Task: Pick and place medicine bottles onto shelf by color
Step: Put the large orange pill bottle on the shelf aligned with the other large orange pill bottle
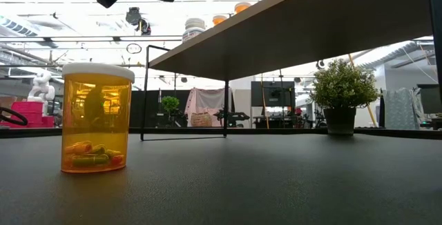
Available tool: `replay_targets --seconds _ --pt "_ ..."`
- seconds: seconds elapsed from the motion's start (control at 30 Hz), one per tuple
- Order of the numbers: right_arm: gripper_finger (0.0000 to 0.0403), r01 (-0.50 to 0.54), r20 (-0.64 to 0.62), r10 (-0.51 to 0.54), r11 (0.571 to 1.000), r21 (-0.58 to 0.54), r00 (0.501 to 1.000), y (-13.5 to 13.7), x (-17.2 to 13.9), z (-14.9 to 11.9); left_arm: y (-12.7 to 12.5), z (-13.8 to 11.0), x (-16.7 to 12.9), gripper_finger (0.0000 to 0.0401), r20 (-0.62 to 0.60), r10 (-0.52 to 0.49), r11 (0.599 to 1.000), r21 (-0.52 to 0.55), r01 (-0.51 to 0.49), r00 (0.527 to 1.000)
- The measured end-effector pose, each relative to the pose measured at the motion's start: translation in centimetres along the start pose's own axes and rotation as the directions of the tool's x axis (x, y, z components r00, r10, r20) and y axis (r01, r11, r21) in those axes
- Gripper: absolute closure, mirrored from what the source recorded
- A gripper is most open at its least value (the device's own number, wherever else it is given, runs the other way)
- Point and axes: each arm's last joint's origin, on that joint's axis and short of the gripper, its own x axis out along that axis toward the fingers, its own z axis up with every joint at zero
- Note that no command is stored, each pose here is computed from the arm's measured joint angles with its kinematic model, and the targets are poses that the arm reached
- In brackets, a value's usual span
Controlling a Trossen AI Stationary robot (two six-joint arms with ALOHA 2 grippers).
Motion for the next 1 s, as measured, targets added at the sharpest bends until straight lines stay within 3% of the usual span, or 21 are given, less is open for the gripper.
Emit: replay_targets --seconds 0.3,0.5,0.87,1.0 --pt "0.0126 -0.033 0.162 0.037 0.999 -0.033 0.986 0.7 -3.9 -3.0 -1.8 -2.8 0.6 0.0162 -0.022 0.01 0.999 -0.04 -0.01 1.0" --pt "0.0126 -0.012 0.262 0.021 0.999 -0.037 0.965 2.7 -4.6 -4.4 -2.6 -3.9 0.5 0.0162 -0.027 0.011 0.999 -0.042 -0.012 1.0" --pt "0.0126 -0.016 0.449 0.062 0.994 -0.106 0.891 7.5 0.3 -8.1 -2.8 -4.2 0.0 0.0162 -0.007 0.031 0.998 0.054 -0.031 0.999" --pt "0.0126 -0.03 0.525 0.13 0.98 -0.194 0.841 9.3 2.6 -9.9 -2.8 -4.3 0.0 0.0162 -0.009 0.035 0.996 0.087 -0.034 0.999"
